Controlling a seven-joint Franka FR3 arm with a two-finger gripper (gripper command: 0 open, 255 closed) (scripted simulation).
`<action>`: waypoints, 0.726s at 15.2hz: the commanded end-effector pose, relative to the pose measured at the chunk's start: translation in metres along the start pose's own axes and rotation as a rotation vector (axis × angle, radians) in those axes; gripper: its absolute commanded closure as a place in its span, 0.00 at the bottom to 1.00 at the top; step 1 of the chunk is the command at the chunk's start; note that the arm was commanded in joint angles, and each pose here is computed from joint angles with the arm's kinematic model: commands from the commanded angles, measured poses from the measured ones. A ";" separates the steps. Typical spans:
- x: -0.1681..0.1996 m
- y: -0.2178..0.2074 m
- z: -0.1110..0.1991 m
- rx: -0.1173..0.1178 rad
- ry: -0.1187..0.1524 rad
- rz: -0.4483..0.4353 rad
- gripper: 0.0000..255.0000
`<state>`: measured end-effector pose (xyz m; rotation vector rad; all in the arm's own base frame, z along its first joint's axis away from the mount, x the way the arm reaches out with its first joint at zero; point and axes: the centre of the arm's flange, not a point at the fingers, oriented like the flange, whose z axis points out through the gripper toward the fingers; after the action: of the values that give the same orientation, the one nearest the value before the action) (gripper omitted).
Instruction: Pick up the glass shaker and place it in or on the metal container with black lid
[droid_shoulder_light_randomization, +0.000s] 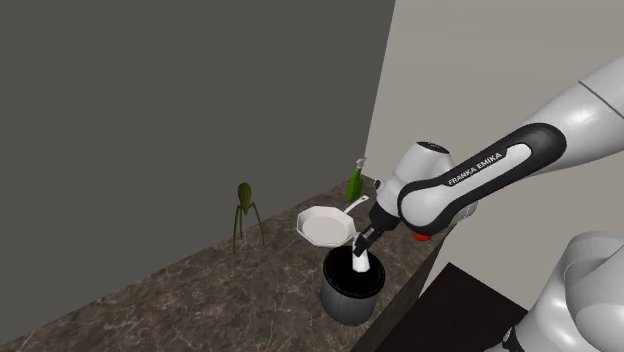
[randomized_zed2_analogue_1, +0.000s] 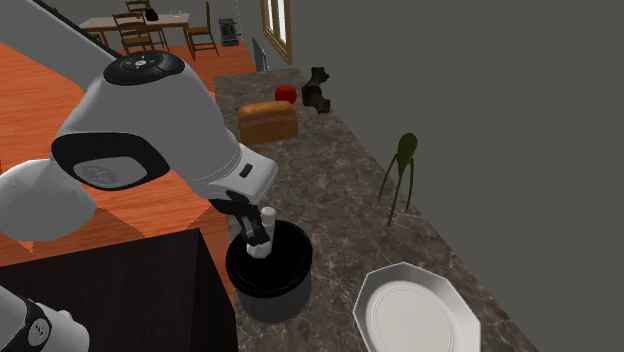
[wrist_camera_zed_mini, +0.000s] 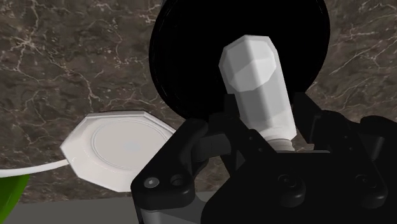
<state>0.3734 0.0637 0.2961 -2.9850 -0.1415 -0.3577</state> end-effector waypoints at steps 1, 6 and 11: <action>-0.002 0.002 0.009 0.000 0.001 0.000 1.00; -0.004 0.003 0.015 0.000 0.001 0.000 1.00; -0.004 0.003 0.015 0.000 0.001 0.000 0.00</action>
<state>0.3734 0.0628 0.2808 -2.9849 -0.1416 -0.3609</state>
